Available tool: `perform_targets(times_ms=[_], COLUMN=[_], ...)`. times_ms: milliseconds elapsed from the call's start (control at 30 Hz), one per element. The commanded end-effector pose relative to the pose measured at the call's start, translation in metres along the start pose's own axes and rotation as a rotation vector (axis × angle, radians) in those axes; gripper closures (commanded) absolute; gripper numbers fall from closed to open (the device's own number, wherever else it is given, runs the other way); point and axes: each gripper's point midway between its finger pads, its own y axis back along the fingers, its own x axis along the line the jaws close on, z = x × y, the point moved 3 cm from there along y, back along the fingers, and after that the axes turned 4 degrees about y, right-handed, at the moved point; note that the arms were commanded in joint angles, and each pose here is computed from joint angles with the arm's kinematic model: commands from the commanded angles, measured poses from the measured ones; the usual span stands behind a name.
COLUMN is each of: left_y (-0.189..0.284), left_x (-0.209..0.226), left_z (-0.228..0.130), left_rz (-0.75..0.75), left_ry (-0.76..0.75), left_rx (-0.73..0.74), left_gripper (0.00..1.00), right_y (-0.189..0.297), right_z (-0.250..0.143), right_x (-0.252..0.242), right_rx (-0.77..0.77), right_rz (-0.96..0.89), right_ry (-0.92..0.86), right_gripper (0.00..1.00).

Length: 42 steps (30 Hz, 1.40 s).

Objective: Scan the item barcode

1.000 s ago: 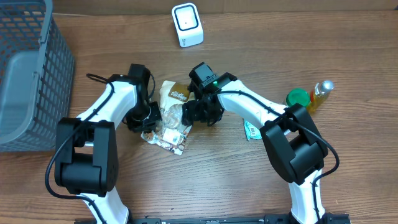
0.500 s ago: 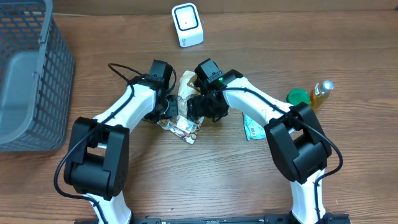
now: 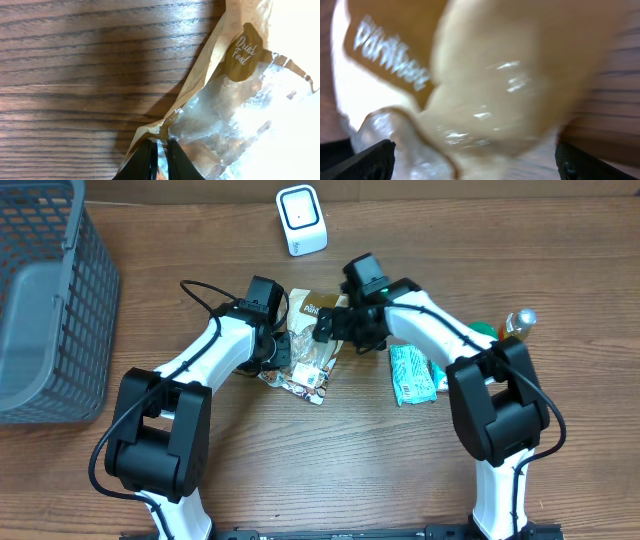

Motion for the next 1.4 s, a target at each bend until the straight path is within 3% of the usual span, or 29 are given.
perform_targets(times_ms=[0, 133, 200, 333, 433, 533, 667, 1000, 1167, 1367], left_y=[-0.015, -0.015, -0.015, -0.015, -0.015, -0.015, -0.015, -0.015, -0.015, -0.015], left_x=[0.003, 0.002, 0.002, 0.003, 0.003, 0.003, 0.002, 0.002, 0.002, 0.002], left_z=[-0.014, -0.013, -0.013, -0.013, -0.013, -0.013, -0.013, -0.011, -0.011, -0.012], left_rz=[0.018, 0.017, 0.017, 0.017, 0.018, 0.017, 0.016, 0.013, 0.013, 0.014], left_ry=[-0.029, -0.028, -0.028, -0.029, -0.028, -0.028, -0.028, -0.02, -0.018, -0.017], left_rx=[0.053, 0.051, 0.051, 0.051, 0.051, 0.051, 0.05, 0.043, 0.043, 0.047], left_gripper=[0.87, 0.87, 0.88, 0.88, 0.88, 0.89, 0.92, 0.92, 0.92, 0.91], right_y=[0.012, 0.01, 0.015, 0.037, 0.052, 0.055, 0.059, 0.054, 0.027, -0.007], right_z=[-0.002, 0.001, 0.008, 0.03, 0.041, 0.044, 0.062, 0.078, 0.071, 0.075], right_x=[0.009, 0.009, 0.014, 0.031, 0.041, 0.044, 0.047, 0.073, 0.086, 0.06], right_rx=[-0.012, -0.033, -0.061, -0.146, -0.186, -0.206, -0.298, -0.405, -0.392, -0.398], right_rz=[0.038, 0.046, 0.057, 0.082, 0.096, 0.093, 0.08, 0.136, 0.132, -0.032], right_ry=[-0.022, 0.02, 0.082, 0.223, 0.235, 0.239, 0.276, 0.353, 0.42, 0.388], right_gripper=[0.0, 0.0, 0.09, 0.14, 0.27, 0.34, 0.35, 0.91, 0.96, 0.96])
